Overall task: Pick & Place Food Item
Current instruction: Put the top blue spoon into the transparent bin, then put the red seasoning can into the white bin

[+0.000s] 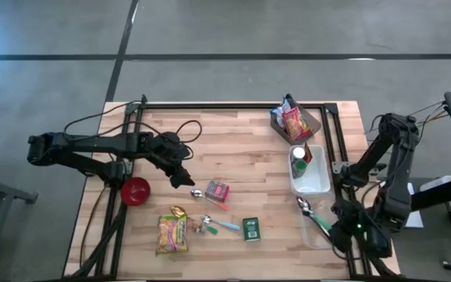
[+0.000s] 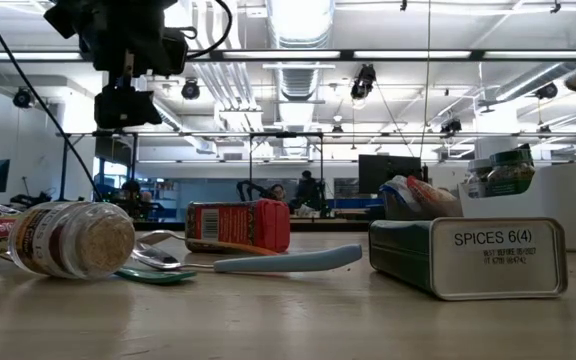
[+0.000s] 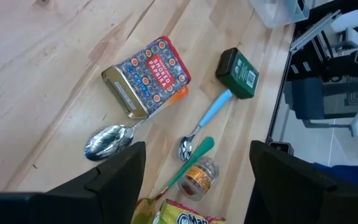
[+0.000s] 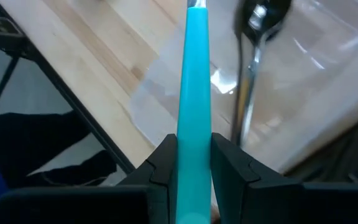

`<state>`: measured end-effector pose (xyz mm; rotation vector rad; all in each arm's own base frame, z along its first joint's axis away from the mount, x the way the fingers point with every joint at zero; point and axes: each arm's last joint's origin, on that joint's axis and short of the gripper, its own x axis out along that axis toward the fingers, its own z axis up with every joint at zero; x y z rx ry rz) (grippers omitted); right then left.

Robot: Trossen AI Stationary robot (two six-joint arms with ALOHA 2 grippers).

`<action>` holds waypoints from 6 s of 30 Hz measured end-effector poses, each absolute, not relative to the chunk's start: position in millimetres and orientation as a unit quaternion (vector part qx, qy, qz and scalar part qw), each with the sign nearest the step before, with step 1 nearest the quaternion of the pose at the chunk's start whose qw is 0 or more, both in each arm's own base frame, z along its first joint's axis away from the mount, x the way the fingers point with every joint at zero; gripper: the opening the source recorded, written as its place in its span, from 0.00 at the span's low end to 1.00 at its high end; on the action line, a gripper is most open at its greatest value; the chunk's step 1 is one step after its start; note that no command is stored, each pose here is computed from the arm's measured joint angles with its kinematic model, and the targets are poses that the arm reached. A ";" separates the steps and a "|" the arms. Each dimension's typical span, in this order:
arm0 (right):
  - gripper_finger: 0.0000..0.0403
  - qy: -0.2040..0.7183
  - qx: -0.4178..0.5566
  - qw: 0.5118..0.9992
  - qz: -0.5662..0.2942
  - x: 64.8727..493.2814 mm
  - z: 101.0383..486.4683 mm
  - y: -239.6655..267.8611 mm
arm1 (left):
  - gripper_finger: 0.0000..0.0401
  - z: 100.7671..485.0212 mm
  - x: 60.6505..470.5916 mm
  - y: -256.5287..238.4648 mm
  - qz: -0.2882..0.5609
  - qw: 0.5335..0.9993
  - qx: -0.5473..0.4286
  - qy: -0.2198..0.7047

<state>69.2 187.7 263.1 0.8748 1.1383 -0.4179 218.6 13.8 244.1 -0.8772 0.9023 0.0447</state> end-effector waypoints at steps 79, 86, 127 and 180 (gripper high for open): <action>0.74 0.505 0.349 0.737 -0.281 73.8 246.1 199.9 | 0.72 241.3 256.3 6.0 0.006 0.862 -0.257 0.437; 0.74 0.501 0.354 0.735 -0.290 83.8 256.3 198.1 | 0.72 239.5 286.6 6.7 -0.031 0.871 -0.183 0.454; 0.74 0.484 0.382 0.720 -0.317 98.9 250.5 195.4 | 0.95 173.8 338.1 -16.3 -0.113 0.808 0.088 0.571; 0.74 0.340 0.140 0.905 -0.214 162.3 321.4 167.0 | 0.69 257.7 374.4 -3.9 -0.266 0.821 -0.331 0.381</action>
